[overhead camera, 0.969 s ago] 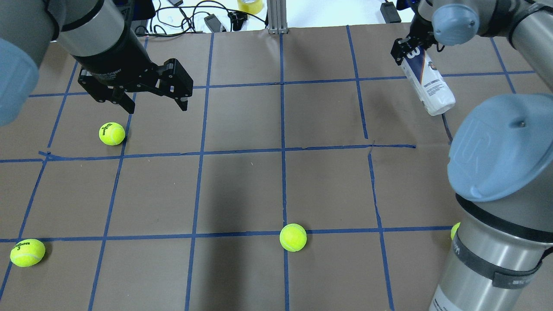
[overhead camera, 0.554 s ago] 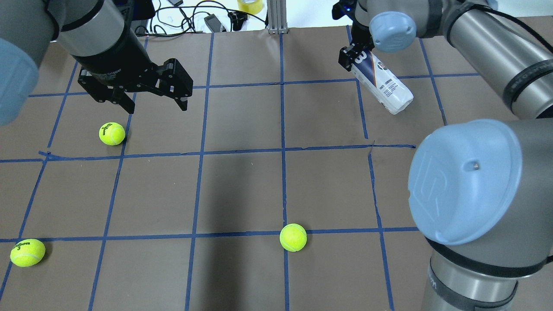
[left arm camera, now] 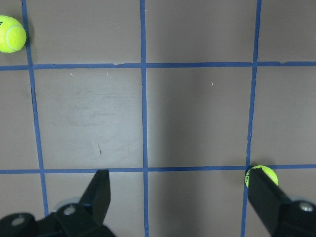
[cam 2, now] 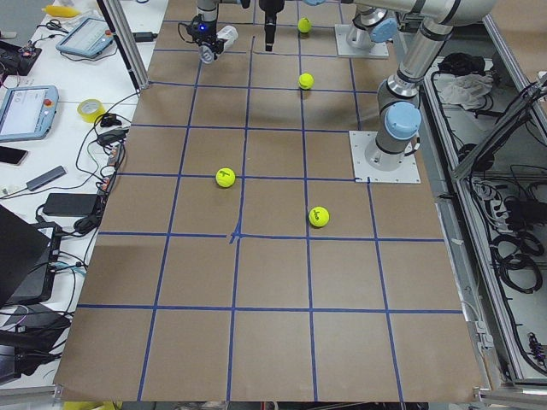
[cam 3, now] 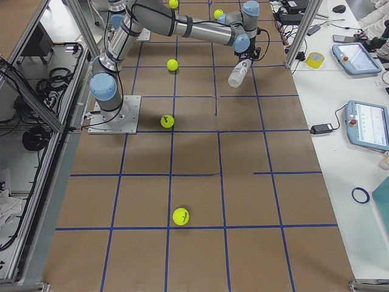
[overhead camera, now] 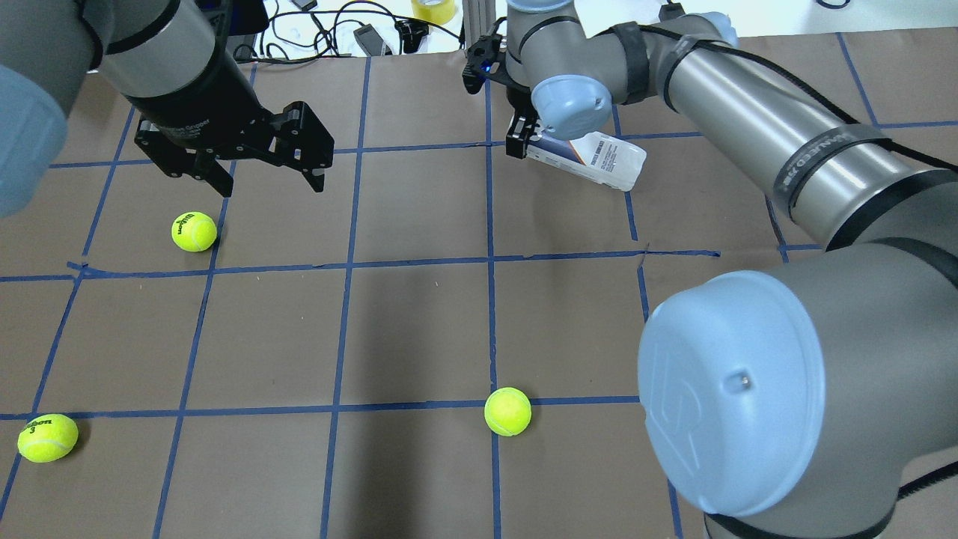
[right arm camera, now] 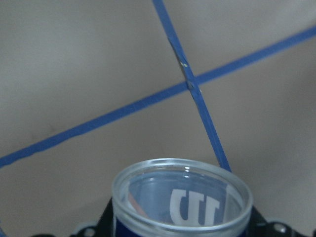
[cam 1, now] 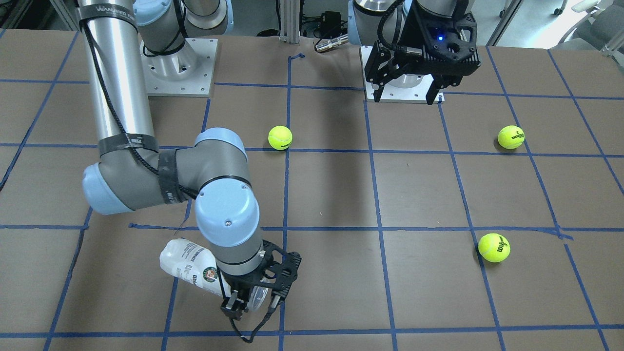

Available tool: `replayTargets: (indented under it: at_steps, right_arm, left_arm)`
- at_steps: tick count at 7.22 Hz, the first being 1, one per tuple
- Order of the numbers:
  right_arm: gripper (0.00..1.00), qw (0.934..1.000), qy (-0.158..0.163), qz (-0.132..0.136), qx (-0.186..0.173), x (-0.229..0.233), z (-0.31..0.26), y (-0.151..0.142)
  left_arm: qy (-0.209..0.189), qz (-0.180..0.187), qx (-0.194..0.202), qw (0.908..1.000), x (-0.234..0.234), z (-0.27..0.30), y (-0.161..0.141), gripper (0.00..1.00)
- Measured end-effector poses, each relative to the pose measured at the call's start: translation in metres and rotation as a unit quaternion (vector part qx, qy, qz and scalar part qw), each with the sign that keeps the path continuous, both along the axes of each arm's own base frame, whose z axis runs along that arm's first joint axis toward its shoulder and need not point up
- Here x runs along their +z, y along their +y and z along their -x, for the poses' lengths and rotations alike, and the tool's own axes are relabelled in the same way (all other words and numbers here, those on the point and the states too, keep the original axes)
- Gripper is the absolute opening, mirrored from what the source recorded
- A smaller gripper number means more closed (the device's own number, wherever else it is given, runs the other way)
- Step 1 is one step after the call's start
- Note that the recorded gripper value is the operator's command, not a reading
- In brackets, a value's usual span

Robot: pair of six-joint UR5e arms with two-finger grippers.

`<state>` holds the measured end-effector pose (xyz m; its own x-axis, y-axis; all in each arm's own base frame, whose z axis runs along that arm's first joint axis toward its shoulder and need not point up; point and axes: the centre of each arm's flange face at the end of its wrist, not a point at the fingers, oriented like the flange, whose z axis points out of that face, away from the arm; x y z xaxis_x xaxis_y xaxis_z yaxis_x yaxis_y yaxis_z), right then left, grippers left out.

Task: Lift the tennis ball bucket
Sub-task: 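Carry the can with the right gripper toward the left gripper, tipping it sideways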

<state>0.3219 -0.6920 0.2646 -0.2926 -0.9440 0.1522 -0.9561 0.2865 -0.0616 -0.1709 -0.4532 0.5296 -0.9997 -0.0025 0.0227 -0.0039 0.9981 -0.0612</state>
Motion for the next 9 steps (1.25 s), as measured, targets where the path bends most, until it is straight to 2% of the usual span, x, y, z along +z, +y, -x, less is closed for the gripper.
replayTargets:
  at_steps: [2,4,5,7,9]
  right_arm:
    - [0.00,0.9951,0.014,0.001,0.098,-0.018,-0.043,0.032]
    - [0.00,0.9846,0.039,0.006,0.171,-0.030,-0.074,0.058]
    - [0.00,0.9793,0.051,0.008,0.196,-0.031,-0.091,0.071]
    - [0.00,0.9726,0.067,0.012,0.222,-0.035,-0.121,0.096]
    - [0.00,0.9719,0.065,0.006,0.226,-0.044,-0.133,0.114]
  left_arm:
    - [0.000,0.000,-0.001,1.0000,0.000,0.000,0.000,1.00]
    - [0.000,0.000,-0.001,1.0000,0.000,0.000,0.000,1.00]
    - [0.000,0.000,-0.001,1.0000,0.000,0.000,0.000,1.00]
    - [0.000,0.000,-0.002,1.0000,0.000,0.000,0.000,1.00]
    - [0.000,-0.001,-0.001,1.0000,-0.001,0.000,0.000,1.00]
